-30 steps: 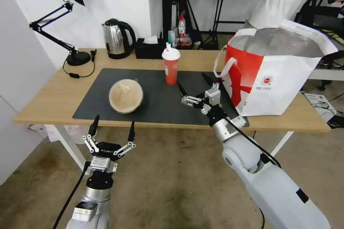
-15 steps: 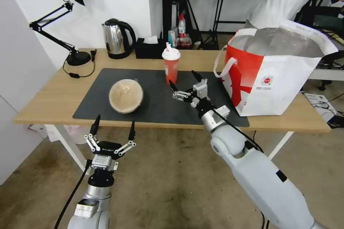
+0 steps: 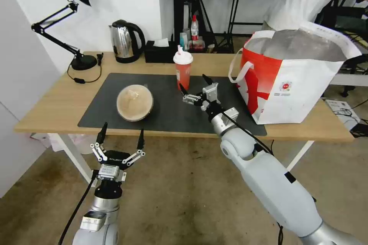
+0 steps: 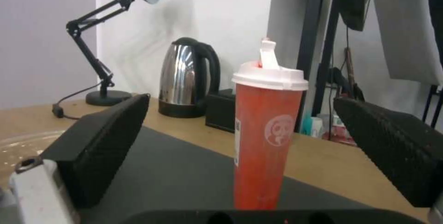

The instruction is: Pick up the trash from the table and place it into the takeout bag.

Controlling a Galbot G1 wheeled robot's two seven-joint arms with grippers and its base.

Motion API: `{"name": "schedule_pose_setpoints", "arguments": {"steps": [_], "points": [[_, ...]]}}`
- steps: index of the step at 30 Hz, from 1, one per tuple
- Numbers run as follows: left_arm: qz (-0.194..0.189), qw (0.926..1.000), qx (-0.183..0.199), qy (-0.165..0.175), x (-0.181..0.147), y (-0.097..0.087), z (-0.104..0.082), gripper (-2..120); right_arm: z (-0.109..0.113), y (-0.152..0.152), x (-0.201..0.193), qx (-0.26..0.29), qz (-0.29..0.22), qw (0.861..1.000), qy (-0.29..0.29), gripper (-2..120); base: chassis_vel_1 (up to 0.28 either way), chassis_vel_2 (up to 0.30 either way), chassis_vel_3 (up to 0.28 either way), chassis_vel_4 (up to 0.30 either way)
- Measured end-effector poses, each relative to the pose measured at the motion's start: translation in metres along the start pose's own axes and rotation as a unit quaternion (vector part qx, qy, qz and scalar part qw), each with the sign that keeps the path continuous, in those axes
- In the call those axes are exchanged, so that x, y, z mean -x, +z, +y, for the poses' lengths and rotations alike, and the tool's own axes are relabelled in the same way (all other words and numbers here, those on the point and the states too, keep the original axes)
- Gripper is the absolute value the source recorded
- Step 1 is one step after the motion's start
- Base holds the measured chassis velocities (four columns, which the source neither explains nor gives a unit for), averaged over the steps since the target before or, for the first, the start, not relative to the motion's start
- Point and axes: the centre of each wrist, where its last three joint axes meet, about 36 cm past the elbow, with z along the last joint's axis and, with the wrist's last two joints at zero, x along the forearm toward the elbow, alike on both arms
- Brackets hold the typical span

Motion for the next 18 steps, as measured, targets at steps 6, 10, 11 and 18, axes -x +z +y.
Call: {"name": "schedule_pose_setpoints", "arguments": {"steps": [6,10,11,18], "points": [[0.002,1.0000,0.002,-0.001,-0.001,0.000,0.001,100,-0.005,0.003,0.016,-0.008,-0.006,1.000,-0.002,99,0.000,0.000,0.000,0.000],[0.002,1.0000,0.002,-0.001,-0.001,0.000,0.001,100,-0.006,0.002,0.021,-0.011,-0.008,1.000,-0.002,99,0.000,0.000,0.000,0.000],[0.002,1.0000,0.002,0.000,-0.001,0.000,0.001,100,-0.007,0.001,0.023,-0.011,-0.009,1.000,-0.002,99,0.000,0.000,0.000,0.000],[0.001,1.0000,0.002,-0.001,0.000,0.000,0.001,100,-0.012,0.003,0.038,-0.018,-0.009,1.000,-0.001,99,0.000,0.000,0.000,0.000]]}}
